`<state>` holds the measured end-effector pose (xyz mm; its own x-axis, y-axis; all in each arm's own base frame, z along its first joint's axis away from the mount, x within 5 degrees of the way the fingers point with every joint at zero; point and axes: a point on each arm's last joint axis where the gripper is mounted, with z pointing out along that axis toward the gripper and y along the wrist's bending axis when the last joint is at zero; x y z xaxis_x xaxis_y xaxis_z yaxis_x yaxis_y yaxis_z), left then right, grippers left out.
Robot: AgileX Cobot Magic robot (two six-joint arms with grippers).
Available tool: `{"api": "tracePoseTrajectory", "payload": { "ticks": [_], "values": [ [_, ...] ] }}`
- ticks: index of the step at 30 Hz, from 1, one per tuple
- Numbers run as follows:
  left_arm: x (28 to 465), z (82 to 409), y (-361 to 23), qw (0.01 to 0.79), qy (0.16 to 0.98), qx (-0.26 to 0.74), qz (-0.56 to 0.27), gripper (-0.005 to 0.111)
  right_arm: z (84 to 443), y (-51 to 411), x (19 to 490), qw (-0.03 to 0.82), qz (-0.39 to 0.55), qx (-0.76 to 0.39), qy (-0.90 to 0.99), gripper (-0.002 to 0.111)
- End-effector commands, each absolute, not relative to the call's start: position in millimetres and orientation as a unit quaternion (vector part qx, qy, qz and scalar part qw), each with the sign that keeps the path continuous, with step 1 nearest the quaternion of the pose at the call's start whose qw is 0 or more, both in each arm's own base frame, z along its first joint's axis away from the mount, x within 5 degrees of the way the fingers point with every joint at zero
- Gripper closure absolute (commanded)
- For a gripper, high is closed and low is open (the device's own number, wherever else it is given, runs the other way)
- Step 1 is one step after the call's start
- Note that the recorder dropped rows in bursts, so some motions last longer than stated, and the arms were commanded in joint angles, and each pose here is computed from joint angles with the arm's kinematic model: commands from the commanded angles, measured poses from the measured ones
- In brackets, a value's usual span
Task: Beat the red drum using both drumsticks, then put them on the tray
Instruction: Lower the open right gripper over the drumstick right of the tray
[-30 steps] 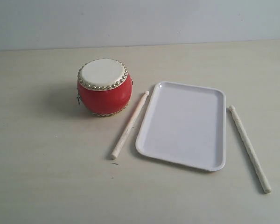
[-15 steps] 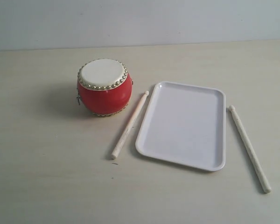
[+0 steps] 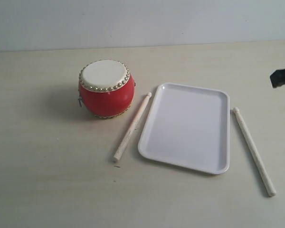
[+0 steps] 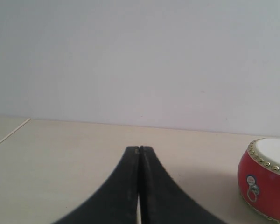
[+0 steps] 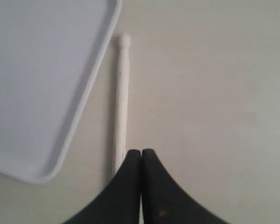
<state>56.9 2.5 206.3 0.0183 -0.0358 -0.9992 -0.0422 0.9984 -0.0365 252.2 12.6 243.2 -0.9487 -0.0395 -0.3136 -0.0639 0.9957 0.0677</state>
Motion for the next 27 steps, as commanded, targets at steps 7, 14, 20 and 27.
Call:
{"api": "tracePoseTrajectory", "payload": {
  "ticks": [7,14,20,27],
  "values": [
    [56,209,2,0.722,0.692,-0.024,0.003,0.107,223,27,247,0.092,0.028,-0.082,0.992,0.094],
    [56,209,2,0.721,0.693,-0.024,0.003,0.107,213,46,249,0.084,0.011,-0.128,0.988,0.072],
    [56,209,2,0.720,0.693,-0.024,0.003,0.107,194,49,257,0.057,0.020,-0.113,0.992,0.067],
    [56,209,2,0.720,0.693,-0.027,0.000,0.107,162,45,233,0.047,0.021,-0.107,0.993,0.063]
  ]
}}
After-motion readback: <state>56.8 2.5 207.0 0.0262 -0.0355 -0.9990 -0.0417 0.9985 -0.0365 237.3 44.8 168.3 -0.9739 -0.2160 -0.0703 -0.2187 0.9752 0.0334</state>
